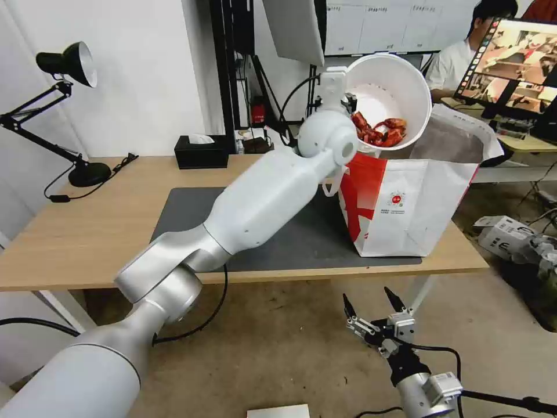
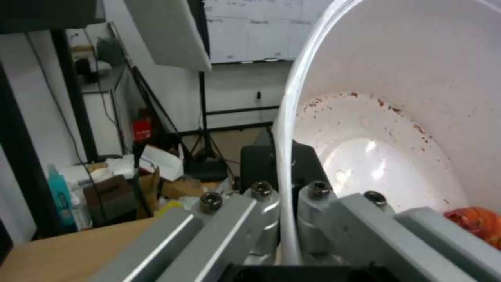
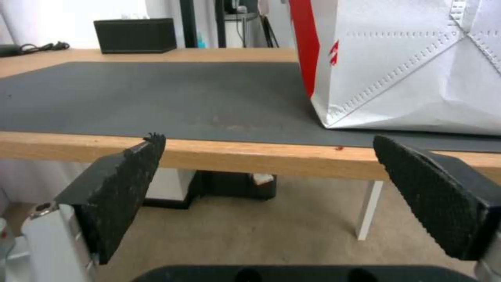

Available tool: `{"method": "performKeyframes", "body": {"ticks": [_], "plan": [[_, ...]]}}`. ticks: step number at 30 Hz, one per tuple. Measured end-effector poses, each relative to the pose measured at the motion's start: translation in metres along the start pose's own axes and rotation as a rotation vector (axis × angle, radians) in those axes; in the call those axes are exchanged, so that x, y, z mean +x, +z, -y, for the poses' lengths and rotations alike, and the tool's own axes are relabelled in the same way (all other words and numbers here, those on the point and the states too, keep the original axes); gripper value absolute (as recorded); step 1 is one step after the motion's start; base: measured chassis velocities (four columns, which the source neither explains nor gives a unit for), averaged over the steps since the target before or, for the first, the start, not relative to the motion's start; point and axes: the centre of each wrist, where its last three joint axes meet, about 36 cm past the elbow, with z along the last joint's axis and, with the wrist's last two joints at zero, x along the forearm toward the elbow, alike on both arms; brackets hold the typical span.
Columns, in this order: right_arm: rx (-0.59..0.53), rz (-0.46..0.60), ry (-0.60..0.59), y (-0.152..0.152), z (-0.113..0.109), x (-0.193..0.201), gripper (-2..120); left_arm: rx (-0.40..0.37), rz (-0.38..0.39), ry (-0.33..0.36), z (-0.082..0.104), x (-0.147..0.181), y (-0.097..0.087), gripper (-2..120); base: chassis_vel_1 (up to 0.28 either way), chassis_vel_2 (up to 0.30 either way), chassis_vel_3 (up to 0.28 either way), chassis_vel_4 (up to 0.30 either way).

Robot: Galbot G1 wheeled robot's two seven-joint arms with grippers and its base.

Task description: Pick up the trash from the table and place it into the takeout bag.

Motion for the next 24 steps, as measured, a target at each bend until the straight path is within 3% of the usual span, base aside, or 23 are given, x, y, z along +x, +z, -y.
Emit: {"method": "performKeyframes", "body": {"ticks": [6,10,14,17,21,24], "plan": [[0.000,0.000,0.000,0.000,0.000,0.000,100,-0.041,-0.016,0.084,0.005,0.007,0.005,0,0.000,0.000,0.000,0.000],[0.000,0.000,0.000,0.000,0.000,0.000,100,-0.042,-0.080,0.174,0.008,0.009,0.002,0,0.000,0.000,0.000,0.000],[0.000,0.000,0.000,0.000,0.000,0.000,100,-0.049,-0.110,0.209,0.008,0.006,0.003,0,0.000,0.000,0.000,0.000],[0.000,0.000,0.000,0.000,0.000,0.000,100,-0.058,-0.178,0.267,0.007,0.000,0.008,0,0.000,0.000,0.000,0.000],[0.000,0.000,0.000,0.000,0.000,0.000,100,-0.073,-0.212,0.301,0.007,-0.002,0.011,0,0.000,0.000,0.000,0.000],[0.000,0.000,0.000,0.000,0.000,0.000,100,-0.097,-0.296,0.369,0.005,-0.003,0.010,0,0.000,0.000,0.000,0.000]]}}
